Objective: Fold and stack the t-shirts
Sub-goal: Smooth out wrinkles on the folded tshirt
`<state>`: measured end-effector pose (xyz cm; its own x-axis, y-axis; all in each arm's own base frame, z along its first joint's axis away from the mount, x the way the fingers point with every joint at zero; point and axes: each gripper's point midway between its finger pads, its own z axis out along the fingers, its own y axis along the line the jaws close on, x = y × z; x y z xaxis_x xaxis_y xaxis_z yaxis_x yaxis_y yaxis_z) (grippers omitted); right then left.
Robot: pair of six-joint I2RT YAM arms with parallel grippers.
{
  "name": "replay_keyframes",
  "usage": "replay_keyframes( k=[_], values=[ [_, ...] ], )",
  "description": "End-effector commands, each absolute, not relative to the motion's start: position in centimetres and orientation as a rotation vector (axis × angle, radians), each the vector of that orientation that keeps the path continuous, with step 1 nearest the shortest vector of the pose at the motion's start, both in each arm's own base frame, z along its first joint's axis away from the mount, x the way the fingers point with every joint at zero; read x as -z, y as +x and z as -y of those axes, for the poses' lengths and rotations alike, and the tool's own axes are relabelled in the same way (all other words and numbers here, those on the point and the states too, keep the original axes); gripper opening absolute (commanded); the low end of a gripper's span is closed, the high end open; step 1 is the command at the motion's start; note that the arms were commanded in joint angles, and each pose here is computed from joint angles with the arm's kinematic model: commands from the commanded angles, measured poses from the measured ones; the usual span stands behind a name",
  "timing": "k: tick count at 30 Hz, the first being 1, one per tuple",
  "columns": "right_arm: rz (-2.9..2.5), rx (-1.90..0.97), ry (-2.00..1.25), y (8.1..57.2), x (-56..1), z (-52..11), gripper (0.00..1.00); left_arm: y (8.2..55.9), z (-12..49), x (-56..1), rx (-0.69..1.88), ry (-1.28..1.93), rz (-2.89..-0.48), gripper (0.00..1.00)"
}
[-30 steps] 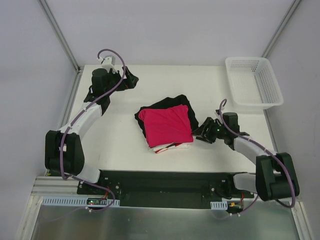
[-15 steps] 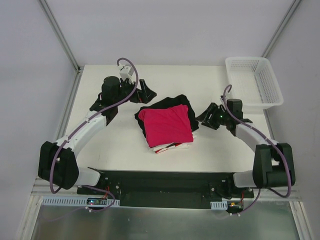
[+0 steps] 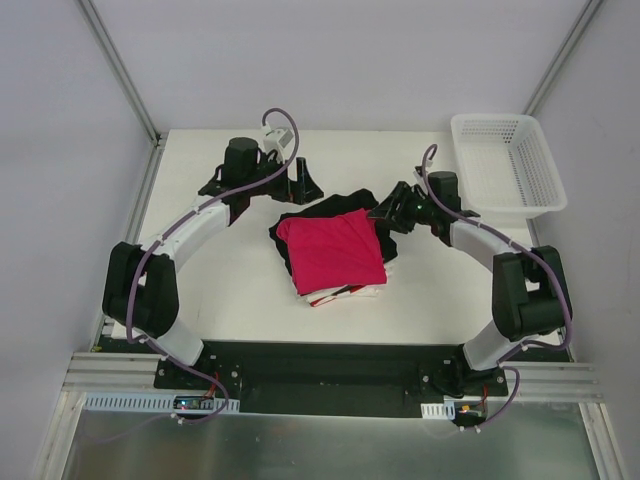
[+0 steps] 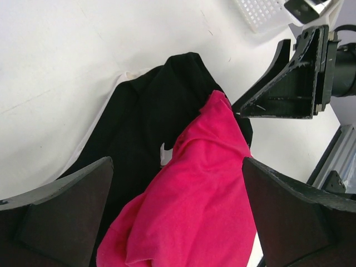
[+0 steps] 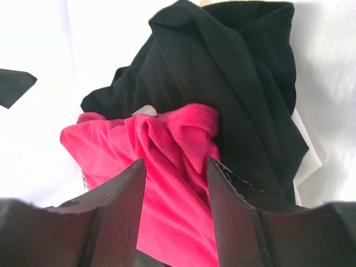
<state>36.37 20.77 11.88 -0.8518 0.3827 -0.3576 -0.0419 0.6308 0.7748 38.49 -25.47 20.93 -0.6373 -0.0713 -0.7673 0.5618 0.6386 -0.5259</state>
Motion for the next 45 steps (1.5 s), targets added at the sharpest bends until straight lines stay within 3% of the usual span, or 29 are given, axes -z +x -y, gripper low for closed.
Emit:
replay_keyframes(
  k=[1,12,19,30,45],
  values=[
    [-2.257,-1.204,0.211,37.4,-16.2,-21.3,0.49,38.3,26.2,-22.5,1.05,0.453,-2.022,0.99],
    [-2.295,-1.167,0.194,36.9,-14.6,-21.7,0.48,35.8,26.9,-22.1,1.09,0.505,-2.044,0.99],
    [-2.311,-1.167,0.216,37.6,-12.9,-21.9,0.56,34.2,27.2,-22.5,1.114,0.522,-2.045,0.99],
    [-2.328,-1.241,0.252,38.4,-10.7,-23.2,0.57,32.8,26.6,-22.8,1.106,0.53,-2.043,0.99],
    [-2.344,-1.3,0.172,34.8,-11.7,-24.8,0.58,33.0,26.7,-20.9,1.106,0.53,-2.103,0.99]
  ],
)
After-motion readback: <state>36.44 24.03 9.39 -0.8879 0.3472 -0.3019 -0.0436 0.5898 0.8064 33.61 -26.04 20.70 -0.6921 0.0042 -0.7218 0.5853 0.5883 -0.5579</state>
